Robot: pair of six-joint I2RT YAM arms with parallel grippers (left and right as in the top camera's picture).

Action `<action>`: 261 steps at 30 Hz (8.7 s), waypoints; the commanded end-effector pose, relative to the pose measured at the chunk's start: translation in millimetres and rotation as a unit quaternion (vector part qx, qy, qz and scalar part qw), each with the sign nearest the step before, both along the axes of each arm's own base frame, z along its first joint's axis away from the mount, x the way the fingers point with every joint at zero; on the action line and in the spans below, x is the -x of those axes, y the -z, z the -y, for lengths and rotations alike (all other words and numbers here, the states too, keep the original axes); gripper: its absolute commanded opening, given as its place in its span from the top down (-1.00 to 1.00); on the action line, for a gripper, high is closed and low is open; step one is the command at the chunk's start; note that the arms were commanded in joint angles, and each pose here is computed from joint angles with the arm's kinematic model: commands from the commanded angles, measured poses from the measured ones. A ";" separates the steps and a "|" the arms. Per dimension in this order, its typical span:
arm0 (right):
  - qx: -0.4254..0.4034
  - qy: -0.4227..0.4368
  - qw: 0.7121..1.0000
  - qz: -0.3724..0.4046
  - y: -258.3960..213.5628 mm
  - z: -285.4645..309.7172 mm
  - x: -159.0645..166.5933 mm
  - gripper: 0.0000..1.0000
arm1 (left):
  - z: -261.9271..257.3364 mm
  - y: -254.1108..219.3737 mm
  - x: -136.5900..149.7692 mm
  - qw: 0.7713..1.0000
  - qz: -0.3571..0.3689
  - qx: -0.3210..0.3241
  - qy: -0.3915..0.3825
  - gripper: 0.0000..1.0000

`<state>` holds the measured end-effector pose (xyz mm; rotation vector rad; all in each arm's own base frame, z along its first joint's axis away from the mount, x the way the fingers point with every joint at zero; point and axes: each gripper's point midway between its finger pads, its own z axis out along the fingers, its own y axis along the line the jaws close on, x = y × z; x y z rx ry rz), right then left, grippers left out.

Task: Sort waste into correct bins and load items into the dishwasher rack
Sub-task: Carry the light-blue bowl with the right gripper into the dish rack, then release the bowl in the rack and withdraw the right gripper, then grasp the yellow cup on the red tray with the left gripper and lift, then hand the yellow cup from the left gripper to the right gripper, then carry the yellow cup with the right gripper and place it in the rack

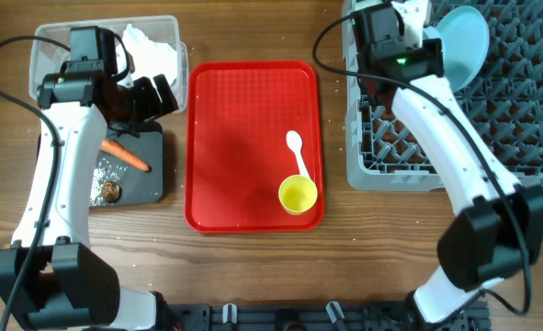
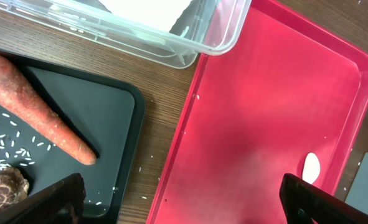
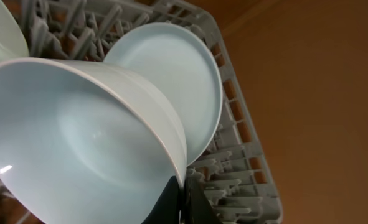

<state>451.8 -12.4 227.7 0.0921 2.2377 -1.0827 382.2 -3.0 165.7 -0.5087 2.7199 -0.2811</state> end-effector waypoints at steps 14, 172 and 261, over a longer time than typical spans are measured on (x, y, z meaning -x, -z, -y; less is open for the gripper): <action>0.059 0.005 0.998 -0.005 18.9 -0.7 -25.4 0.91 | -3.7 -10.6 -2.3 1.000 0.015 -0.003 -0.005 -1.00; -0.562 -0.697 0.433 -0.109 -60.4 -310.7 81.8 -0.55 | 157.7 -104.5 6.4 0.734 0.181 0.535 0.376 0.92; -0.414 -0.036 0.871 -0.261 102.5 -48.3 133.7 -0.46 | 96.1 17.4 -41.3 0.936 0.094 0.175 0.290 -1.00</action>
